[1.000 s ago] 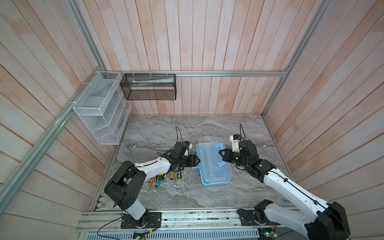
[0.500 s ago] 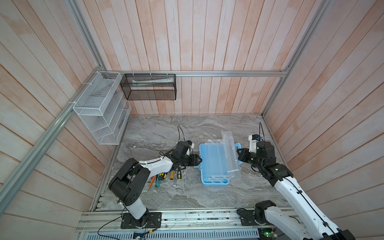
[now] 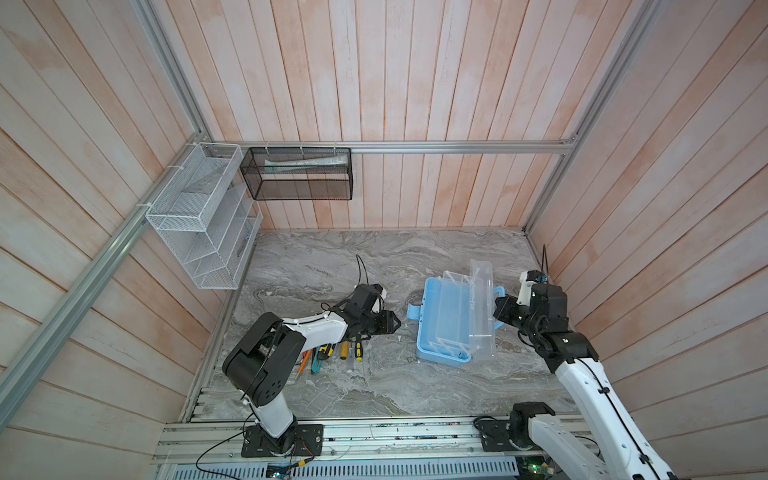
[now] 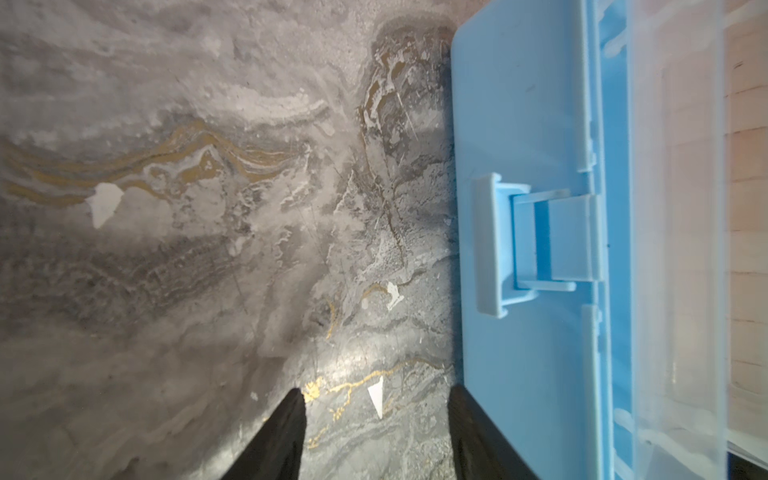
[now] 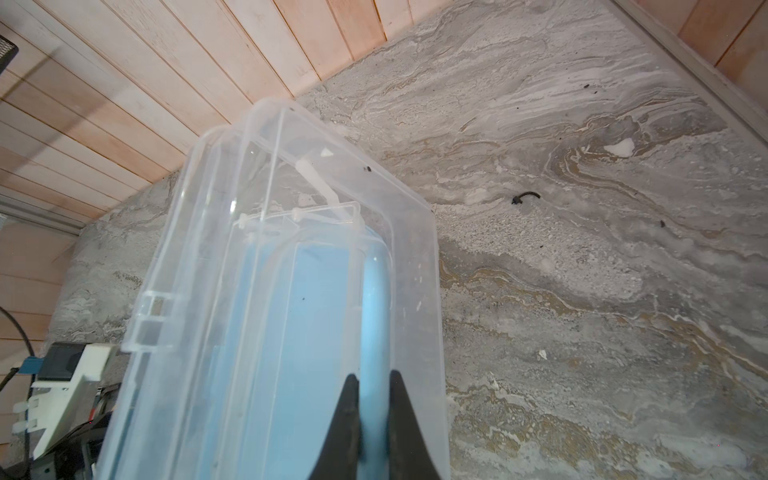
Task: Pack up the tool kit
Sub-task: 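Hold the box base with the left gripper while the right lifts the clear lid open, then swing the clear lid fully open away from the box with the right gripper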
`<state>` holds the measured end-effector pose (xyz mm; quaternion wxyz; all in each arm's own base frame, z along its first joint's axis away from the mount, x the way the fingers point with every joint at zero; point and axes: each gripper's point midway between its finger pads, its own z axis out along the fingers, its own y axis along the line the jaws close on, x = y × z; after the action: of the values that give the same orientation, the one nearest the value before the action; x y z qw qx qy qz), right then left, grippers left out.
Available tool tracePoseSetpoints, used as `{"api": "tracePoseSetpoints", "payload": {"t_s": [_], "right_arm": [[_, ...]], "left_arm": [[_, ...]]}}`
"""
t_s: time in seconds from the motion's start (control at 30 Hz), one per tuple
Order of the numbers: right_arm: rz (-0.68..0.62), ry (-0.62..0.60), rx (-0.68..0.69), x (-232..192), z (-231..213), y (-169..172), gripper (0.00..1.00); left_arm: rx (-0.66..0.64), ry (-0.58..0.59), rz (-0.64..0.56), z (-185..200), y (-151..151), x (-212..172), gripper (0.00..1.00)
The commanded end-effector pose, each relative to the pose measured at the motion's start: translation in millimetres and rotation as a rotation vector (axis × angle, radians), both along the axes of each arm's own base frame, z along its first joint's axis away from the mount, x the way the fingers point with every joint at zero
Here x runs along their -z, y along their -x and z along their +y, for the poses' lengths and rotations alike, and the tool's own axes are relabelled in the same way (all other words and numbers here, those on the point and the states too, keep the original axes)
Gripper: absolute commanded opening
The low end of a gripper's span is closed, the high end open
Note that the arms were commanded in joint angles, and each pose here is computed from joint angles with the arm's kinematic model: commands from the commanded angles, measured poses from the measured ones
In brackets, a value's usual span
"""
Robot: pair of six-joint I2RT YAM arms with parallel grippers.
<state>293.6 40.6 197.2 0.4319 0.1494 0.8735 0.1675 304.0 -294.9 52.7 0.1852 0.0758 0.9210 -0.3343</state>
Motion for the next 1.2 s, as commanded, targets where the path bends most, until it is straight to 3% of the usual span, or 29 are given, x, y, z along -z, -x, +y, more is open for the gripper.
{"api": "tracePoseSetpoints", "payload": {"t_s": [0.0, 0.3, 0.73, 1.0, 1.17], "right_arm": [[-0.067, -0.012, -0.048, -8.5, 6.5, -6.3, 0.0], [-0.079, -0.082, -0.108, -12.0, 21.2, -3.7, 0.0], [-0.106, -0.157, -0.18, -21.2, 37.0, 3.1, 0.0], [-0.097, -0.22, -0.231, -18.6, 49.3, 4.2, 0.0], [-0.101, -0.29, -0.268, -19.2, 59.7, 4.7, 0.0]], "left_arm": [[0.005, 0.02, -0.024, -5.5, -6.9, -10.2, 0.57], [0.091, 0.094, -0.179, -42.4, -28.8, -61.9, 0.61], [0.126, 0.019, -0.121, -57.3, -36.4, -29.3, 0.6], [0.155, 0.038, -0.139, -64.2, -32.8, -33.3, 0.6], [0.101, -0.07, -0.094, -46.0, -31.2, -12.1, 0.59]]}}
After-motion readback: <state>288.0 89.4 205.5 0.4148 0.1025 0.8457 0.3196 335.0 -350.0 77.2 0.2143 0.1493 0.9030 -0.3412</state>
